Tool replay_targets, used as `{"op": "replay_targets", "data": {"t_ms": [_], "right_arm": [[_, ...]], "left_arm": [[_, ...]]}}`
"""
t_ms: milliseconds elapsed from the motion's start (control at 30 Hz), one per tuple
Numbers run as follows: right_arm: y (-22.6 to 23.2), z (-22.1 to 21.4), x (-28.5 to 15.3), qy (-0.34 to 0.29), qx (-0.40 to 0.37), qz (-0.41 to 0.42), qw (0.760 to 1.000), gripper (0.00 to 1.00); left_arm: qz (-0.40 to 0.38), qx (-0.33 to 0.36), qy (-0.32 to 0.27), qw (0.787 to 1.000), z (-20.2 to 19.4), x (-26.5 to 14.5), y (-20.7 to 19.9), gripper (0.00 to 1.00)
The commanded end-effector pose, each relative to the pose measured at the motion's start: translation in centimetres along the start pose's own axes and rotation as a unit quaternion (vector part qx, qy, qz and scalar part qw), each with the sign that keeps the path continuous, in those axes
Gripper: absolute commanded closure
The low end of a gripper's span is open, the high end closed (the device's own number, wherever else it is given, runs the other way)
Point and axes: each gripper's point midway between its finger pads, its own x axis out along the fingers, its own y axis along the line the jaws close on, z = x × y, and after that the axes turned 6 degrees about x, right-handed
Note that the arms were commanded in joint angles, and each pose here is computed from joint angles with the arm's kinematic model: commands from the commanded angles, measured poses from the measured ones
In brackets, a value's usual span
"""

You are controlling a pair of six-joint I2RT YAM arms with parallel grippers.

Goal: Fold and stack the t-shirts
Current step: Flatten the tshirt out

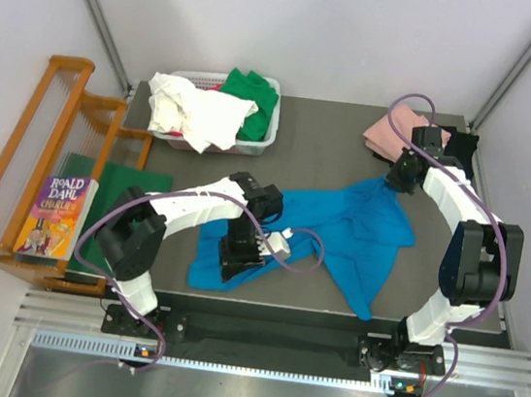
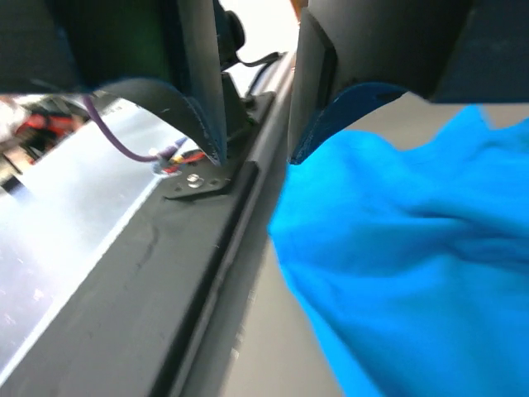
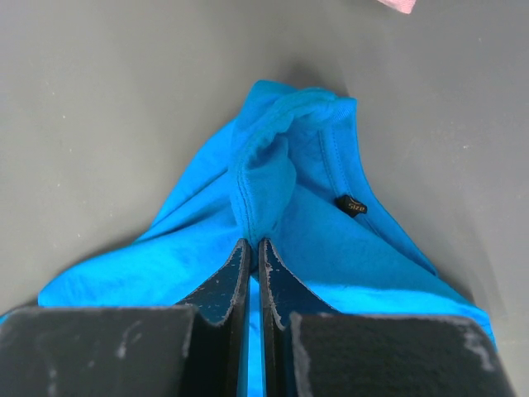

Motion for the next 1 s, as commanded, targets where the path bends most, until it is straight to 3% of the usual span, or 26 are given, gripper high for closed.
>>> {"op": "replay_targets", "data": {"t_ms": [0,67,233,433,700,967], "right_arm": [[1.3,2.6,-1.9,-0.039,0.003,0.021,0.999,1.00],[1.1,2.4,-1.7,-0.037,0.003,0.019,0.999,1.00],[1.0,2.1,-1.5,-0.034,0.003,0.019,0.999,1.00],[1.1,2.1,-1.5,-0.034,0.003,0.021,0.999,1.00],[1.0,2.0,-1.1,-0.033,0.003,0.021,0.999,1.00],[0.9,1.7,-0.9,-0.030,0.000,0.020,0.999,1.00]], "left_arm": [[0.075,-0.021,-0.004,0.997,0.4,-2.7,1.4,0.56],[0.173,-0.033,-0.046,0.983,2.0,-3.5,5.2,0.51],[0.219,-0.102,-0.104,0.965,3.0,-3.5,10.3,0.48],[0.175,-0.190,-0.145,0.955,2.4,-2.3,14.2,0.52],[0.173,-0.209,-0.140,0.952,1.7,-1.0,15.4,0.52],[0.173,-0.252,-0.142,0.942,-1.9,-0.6,18.1,0.56]]}}
